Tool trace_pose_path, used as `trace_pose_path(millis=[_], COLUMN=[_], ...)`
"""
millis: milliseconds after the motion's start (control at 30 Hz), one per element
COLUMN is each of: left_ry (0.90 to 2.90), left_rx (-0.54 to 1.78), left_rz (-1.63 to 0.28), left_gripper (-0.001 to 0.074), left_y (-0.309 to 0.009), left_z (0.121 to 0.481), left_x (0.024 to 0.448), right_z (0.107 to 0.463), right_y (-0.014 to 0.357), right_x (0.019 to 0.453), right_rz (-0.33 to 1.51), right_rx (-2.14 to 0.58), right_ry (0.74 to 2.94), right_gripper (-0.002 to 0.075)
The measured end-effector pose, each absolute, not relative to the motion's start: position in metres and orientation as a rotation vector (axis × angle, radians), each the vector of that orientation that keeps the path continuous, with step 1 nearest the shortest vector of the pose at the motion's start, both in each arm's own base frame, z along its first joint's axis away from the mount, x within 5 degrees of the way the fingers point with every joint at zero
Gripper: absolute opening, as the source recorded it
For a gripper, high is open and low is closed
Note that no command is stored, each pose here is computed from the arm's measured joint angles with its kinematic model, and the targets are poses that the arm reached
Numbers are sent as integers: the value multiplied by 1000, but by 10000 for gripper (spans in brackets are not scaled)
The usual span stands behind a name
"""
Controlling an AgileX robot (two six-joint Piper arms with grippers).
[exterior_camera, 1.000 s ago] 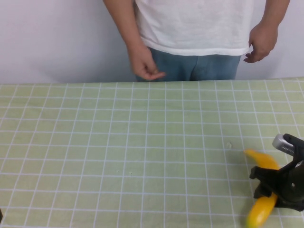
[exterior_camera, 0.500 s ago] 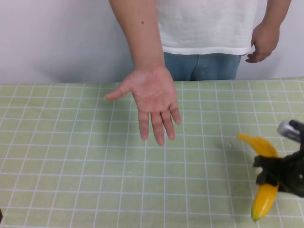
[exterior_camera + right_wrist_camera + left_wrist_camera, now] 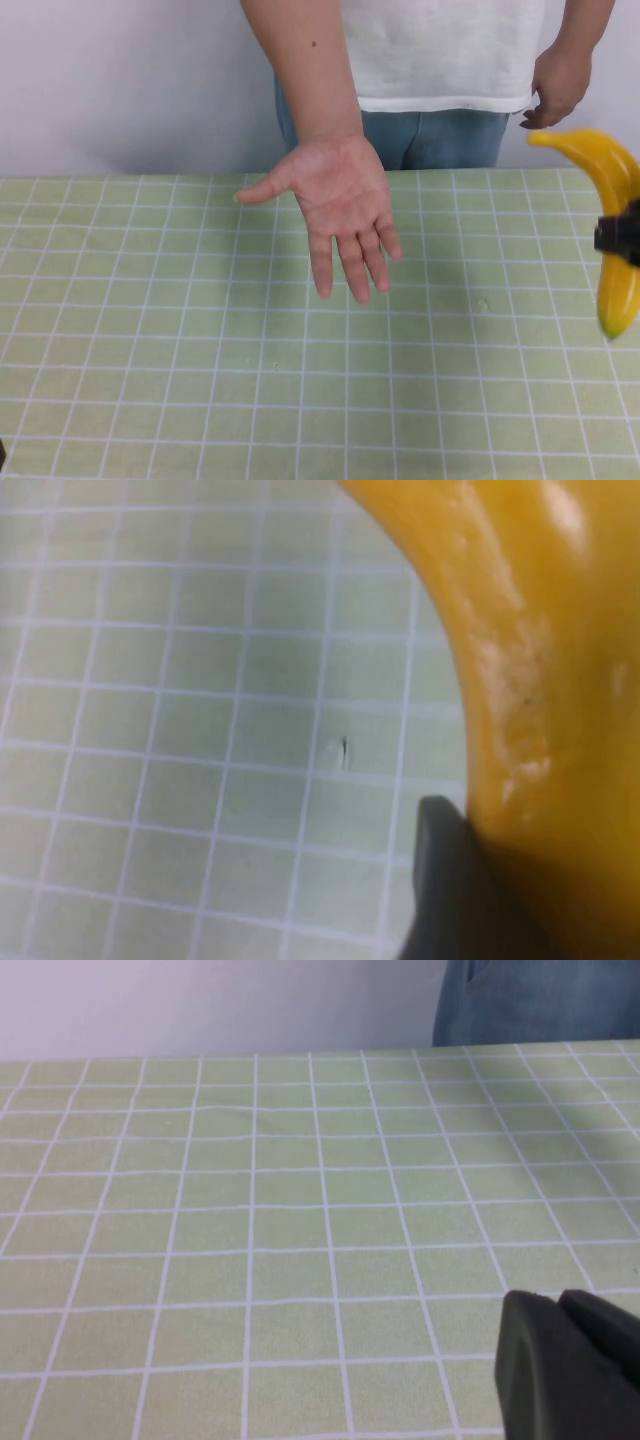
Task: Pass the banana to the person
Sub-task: Hand the grabbed banana to the person
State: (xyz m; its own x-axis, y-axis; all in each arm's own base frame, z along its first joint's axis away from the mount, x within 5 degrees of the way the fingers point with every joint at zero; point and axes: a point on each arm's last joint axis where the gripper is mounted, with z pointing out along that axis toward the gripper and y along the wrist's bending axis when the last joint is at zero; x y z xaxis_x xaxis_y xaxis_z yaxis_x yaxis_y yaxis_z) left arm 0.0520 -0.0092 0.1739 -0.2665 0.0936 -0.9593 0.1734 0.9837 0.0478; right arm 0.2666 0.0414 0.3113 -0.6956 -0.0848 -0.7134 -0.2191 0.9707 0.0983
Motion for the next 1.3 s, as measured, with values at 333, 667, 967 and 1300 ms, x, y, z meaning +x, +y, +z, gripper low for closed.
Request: trace_pose_path(millis=[333,667,967,1300], left_ry=[1843,1843,1843,1843], left_rx=[195,195,195,195], left_rz=[-77,-77,-77,-77], left_gripper=[-3,-3,-3,-3], left_y=[-9,-9,-9,-9], left_z=[174,174,174,174], left_x=[52,52,52,52], right_z=[376,390,350,341], right_y=[67,169,233,238], right_x=[300,326,342,346], right_rz=[203,75,53,3], right_rx=[-798,-1294,-1528,-1488], right_ry=[2203,2040,2029,2077], right_gripper=[0,0,0,451])
